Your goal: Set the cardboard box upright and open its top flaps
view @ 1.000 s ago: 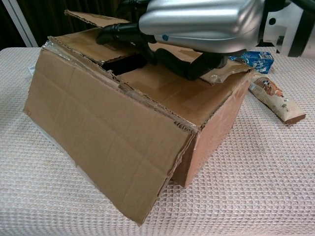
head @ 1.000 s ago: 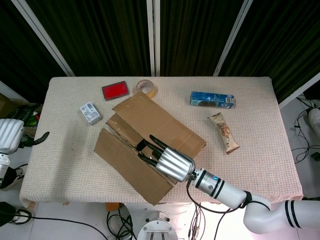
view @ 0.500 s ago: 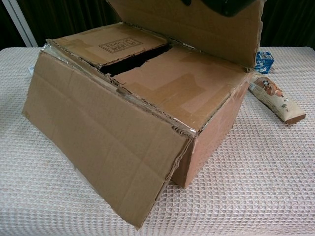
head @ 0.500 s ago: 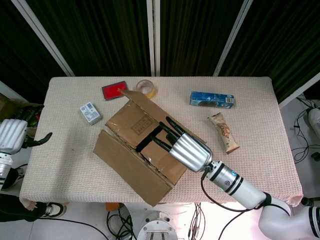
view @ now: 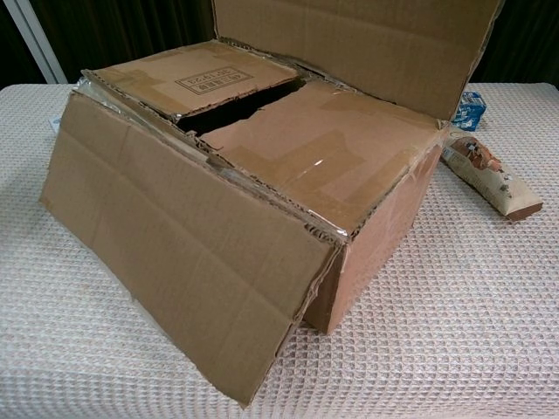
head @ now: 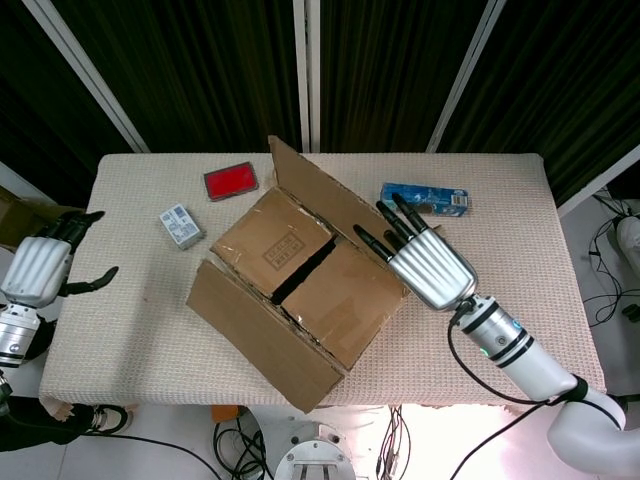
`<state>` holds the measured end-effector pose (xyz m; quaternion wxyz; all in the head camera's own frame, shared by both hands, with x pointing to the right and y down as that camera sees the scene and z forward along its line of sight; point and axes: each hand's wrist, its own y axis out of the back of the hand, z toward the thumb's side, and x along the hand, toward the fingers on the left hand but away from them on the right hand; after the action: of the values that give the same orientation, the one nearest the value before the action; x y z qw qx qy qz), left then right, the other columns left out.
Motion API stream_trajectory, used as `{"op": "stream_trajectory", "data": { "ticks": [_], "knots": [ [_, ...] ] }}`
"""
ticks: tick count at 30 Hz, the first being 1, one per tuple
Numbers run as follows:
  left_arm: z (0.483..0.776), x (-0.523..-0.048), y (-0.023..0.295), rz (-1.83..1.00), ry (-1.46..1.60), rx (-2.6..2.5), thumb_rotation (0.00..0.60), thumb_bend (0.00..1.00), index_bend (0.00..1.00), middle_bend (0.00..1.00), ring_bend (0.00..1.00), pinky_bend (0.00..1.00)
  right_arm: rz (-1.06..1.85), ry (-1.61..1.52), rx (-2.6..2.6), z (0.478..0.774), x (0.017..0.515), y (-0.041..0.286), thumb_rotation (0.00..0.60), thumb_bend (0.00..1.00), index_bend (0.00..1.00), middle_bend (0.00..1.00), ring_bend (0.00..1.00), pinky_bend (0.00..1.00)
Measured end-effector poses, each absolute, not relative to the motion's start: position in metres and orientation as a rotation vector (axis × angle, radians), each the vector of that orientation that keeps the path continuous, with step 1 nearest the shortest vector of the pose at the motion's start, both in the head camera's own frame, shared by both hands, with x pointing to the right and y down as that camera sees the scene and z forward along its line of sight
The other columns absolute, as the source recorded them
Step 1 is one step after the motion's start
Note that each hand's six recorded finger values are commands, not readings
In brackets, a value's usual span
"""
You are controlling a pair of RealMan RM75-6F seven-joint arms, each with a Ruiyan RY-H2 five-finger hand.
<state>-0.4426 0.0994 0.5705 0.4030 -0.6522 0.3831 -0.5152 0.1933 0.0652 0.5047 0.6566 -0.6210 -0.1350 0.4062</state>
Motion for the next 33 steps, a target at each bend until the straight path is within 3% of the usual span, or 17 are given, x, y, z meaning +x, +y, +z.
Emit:
{"op": "stream_trajectory", "data": {
  "ticks": [14, 24, 33],
  "knots": [
    [0.570, -0.435, 0.099, -1.307, 0.944, -1.642, 0.207, 0.24, 0.11, 0.18, 0.12, 0.27, 1.034, -0.448, -1.442, 0.520, 0.255, 0.029, 0.600, 0.78, 0.00, 0.33, 0.00, 0.00],
    [0.576, -0.427, 0.099, -1.303, 0.925, -1.662, 0.206, 0.24, 0.11, 0.18, 0.12, 0.27, 0.884, -0.516, -1.765, 0.513, 0.221, 0.060, 0.600, 0.77, 0.00, 0.27, 0.00, 0.00],
    [0.573, -0.429, 0.103, -1.299, 0.923, -1.660, 0.209, 0.24, 0.11, 0.18, 0.12, 0.27, 0.882, -0.380, -1.928, 0.544, 0.176, 0.076, 0.600, 0.73, 0.00, 0.11, 0.00, 0.00]
  ]
}}
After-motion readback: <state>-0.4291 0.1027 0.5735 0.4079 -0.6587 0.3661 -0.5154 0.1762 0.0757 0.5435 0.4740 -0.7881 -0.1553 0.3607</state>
